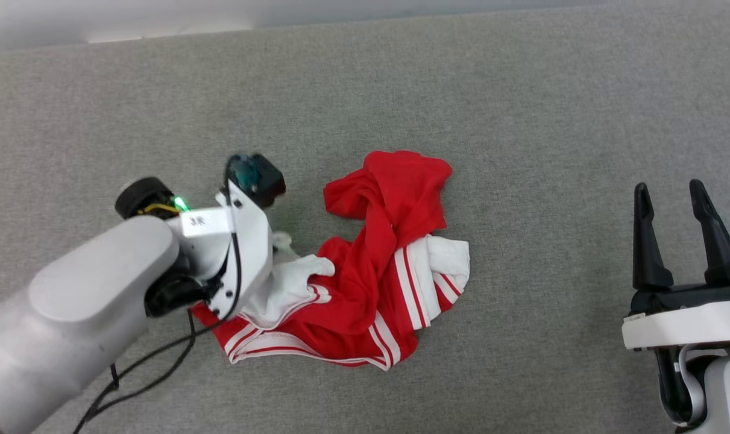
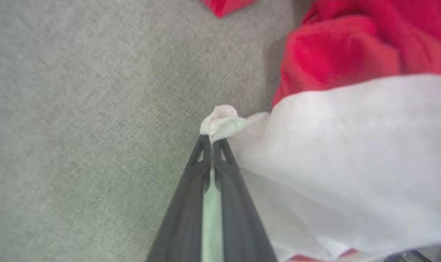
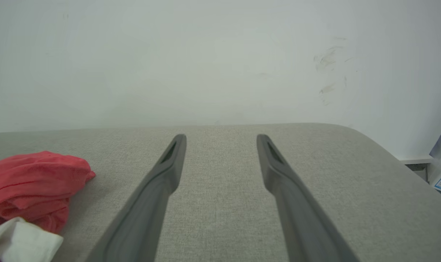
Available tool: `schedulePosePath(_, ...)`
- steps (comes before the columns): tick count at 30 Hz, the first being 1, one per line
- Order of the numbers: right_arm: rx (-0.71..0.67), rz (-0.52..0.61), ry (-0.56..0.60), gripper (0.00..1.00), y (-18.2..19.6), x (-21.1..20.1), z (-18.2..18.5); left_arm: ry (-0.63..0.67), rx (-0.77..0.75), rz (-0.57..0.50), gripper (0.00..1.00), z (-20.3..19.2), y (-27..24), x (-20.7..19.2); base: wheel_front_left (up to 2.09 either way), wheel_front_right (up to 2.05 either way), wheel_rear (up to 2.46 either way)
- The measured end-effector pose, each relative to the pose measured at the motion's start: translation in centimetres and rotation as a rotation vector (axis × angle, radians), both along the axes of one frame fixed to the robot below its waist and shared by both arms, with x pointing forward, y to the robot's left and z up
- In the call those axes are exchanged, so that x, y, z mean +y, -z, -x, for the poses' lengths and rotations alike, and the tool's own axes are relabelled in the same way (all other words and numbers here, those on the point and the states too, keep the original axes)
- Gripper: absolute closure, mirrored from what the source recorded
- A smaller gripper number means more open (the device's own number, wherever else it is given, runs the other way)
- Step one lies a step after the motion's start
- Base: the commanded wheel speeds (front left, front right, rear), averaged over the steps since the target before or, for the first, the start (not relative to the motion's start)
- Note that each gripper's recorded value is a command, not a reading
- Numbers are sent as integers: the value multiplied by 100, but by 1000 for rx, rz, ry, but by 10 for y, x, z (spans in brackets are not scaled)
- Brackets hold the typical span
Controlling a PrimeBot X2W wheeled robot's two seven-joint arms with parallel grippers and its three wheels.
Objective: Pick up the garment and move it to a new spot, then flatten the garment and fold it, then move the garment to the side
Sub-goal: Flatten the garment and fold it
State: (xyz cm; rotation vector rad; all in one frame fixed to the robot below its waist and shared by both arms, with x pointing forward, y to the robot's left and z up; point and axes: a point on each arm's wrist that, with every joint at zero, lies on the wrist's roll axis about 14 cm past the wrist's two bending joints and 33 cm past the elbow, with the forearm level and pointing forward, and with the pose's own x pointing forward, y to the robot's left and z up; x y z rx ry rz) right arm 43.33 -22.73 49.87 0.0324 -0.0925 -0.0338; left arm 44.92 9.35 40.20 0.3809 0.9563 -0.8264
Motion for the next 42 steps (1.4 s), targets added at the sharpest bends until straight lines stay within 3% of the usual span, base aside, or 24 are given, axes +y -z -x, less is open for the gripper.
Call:
schedulePosePath(6, -17, -1, -14, 0, -6, 5, 1, -112, -189, 99, 100, -38, -51, 20, 0, 0, 0)
schedulePosePath(12, -9, 8, -17, 0, -3, 3, 0, -302, -306, 64, 100, -71, -56, 78, 0, 0, 0)
schedulePosePath(20, 19, 23, 5, 0, 6, -6, 2, -555, -275, -63, 100, -72, -3, 158, 0, 0, 0)
schedulePosePath(26, 26, 30, 17, 0, 7, -11, 5, -642, -207, -61, 100, -56, 29, 172, 0, 0, 0)
schedulePosePath(27, 25, 33, 17, 0, 6, -11, 5, -649, -213, -48, 58, -56, 29, 170, 0, 0, 0)
schedulePosePath(28, 22, 34, 14, 0, 5, -10, 5, -648, -223, -41, 0, -56, 28, 169, 0, 0, 0)
schedulePosePath(30, 17, 34, 10, 0, 3, -8, 5, -646, -245, -33, 0, -57, 24, 168, 0, 0, 0)
schedulePosePath(34, -30, 46, -18, 0, -15, -3, 6, -611, -493, 65, 0, -76, -24, 159, 0, 0, 0)
schedulePosePath(35, -30, 46, -18, 0, -15, -3, 6, -611, -493, 65, 0, -76, -24, 159, 0, 0, 0)
schedulePosePath(36, -60, 70, -33, 0, -27, -2, 7, -602, -621, 118, 0, -82, -52, 156, 0, 0, 0)
schedulePosePath(42, -190, 149, -95, 0, -77, 5, -1, -613, -816, 197, 0, -70, -95, 149, 0, 0, 0)
